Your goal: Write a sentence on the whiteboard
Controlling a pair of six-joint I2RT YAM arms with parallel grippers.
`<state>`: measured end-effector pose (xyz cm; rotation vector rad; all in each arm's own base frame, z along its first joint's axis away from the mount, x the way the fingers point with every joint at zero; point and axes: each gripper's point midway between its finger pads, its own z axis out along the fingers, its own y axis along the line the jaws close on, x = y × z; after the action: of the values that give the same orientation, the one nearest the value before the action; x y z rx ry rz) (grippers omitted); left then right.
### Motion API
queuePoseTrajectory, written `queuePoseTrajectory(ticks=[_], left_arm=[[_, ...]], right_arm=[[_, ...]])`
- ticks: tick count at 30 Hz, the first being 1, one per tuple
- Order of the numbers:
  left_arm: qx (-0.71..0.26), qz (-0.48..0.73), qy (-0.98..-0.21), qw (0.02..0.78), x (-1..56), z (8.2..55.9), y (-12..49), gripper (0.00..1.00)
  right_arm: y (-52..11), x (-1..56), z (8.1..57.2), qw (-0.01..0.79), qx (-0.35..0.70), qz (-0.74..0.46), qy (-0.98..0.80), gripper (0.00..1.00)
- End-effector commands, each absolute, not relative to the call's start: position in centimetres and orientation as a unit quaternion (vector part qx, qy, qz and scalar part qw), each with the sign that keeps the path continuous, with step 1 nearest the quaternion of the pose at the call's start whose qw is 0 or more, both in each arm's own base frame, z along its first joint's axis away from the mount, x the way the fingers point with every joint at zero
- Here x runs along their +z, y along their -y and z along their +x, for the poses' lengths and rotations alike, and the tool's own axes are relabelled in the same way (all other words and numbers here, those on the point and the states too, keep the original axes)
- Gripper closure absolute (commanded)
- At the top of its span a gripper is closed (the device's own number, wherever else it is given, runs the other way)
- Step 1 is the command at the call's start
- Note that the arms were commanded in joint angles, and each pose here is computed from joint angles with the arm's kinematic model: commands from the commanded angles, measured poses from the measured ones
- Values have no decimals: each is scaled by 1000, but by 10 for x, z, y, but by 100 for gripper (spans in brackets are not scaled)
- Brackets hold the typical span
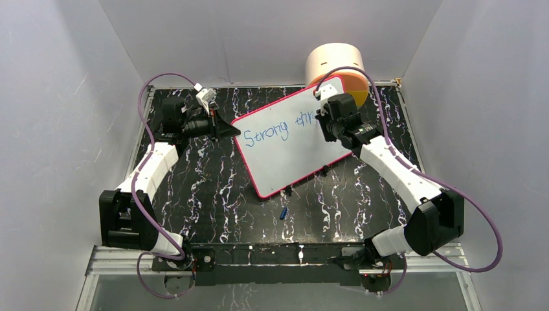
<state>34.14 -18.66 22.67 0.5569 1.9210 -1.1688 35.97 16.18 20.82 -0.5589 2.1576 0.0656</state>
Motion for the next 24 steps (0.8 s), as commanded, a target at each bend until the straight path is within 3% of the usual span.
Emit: queuePoseTrajectory(ticks=[1, 24], left_arm=[[-433, 227, -794, 362, 186, 332, 189, 100], [-434, 227, -793, 361, 186, 332, 189, 100]], right_arm=[[-156, 219, 366, 462, 18, -208, -862, 100], [-168, 226, 374, 462, 43, -217, -859, 100]])
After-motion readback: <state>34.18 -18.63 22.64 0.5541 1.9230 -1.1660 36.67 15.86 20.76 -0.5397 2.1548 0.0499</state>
